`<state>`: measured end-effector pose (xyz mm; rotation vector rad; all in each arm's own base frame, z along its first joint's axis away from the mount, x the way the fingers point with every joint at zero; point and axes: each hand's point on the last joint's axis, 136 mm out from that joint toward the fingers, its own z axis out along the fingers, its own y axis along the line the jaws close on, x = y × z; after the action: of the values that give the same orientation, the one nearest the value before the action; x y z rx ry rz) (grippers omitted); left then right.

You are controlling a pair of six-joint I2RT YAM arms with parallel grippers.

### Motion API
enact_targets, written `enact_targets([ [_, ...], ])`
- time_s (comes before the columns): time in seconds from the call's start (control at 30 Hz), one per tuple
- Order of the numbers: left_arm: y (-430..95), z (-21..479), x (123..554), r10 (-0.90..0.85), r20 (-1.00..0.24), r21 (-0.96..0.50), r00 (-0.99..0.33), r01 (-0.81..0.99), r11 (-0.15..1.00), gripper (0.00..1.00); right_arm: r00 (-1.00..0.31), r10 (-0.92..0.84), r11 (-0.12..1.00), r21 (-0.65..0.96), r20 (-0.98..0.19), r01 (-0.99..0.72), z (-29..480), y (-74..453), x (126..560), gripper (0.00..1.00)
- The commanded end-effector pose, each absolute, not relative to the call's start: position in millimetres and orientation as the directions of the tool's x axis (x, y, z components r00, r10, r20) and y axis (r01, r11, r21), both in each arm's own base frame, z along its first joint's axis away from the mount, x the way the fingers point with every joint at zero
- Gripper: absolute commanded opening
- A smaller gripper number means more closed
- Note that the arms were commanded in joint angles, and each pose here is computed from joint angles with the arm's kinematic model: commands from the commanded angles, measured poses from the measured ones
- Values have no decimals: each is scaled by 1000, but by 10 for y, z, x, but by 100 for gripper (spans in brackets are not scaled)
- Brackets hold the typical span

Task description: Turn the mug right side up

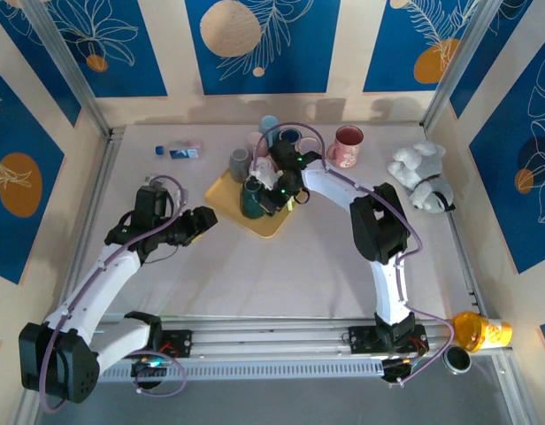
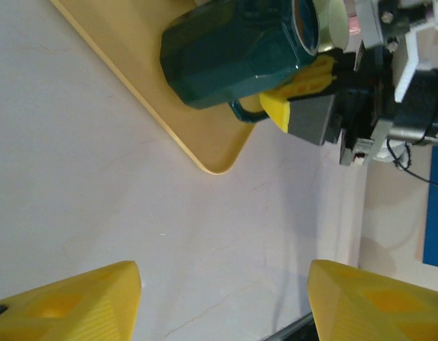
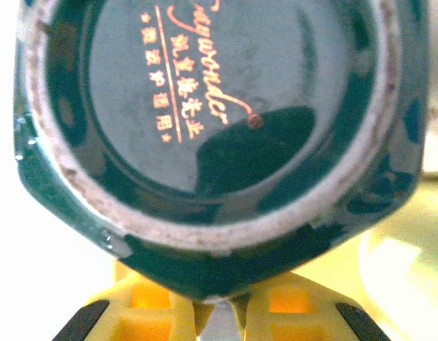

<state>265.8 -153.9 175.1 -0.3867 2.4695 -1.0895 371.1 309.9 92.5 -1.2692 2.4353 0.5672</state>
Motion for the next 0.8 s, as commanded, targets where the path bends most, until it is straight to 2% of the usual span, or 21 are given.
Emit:
enact_targets([
  [0.0, -1588, 2040, 2710, -447, -252, -815, -858, -61, 576, 64, -526, -545, 461, 291, -652, -838, 1832, 3320, 3588, 0],
  [0.17, -1686, 2245, 2724, -481, -220, -884, -849, -35, 467, 64, -549, -429, 422, 378, -717, -824, 2389, 3355, 3392, 0],
  [0.33, -1730, 2611, 2768, -504, -292, -919, -813, 93, 383, 63, -587, -277, 360, 484, -761, -798, 2963, 3333, 3243, 0],
  [0.6, -1642, 3086, 2781, -642, -329, -943, -692, 271, 191, 62, -677, -80, 271, 637, -732, -721, 3606, 3270, 3096, 0],
  [0.77, -1685, 3275, 2774, -649, -306, -943, -696, 317, 105, 63, -718, 20, 205, 706, -696, -678, 3854, 3247, 3060, 0],
])
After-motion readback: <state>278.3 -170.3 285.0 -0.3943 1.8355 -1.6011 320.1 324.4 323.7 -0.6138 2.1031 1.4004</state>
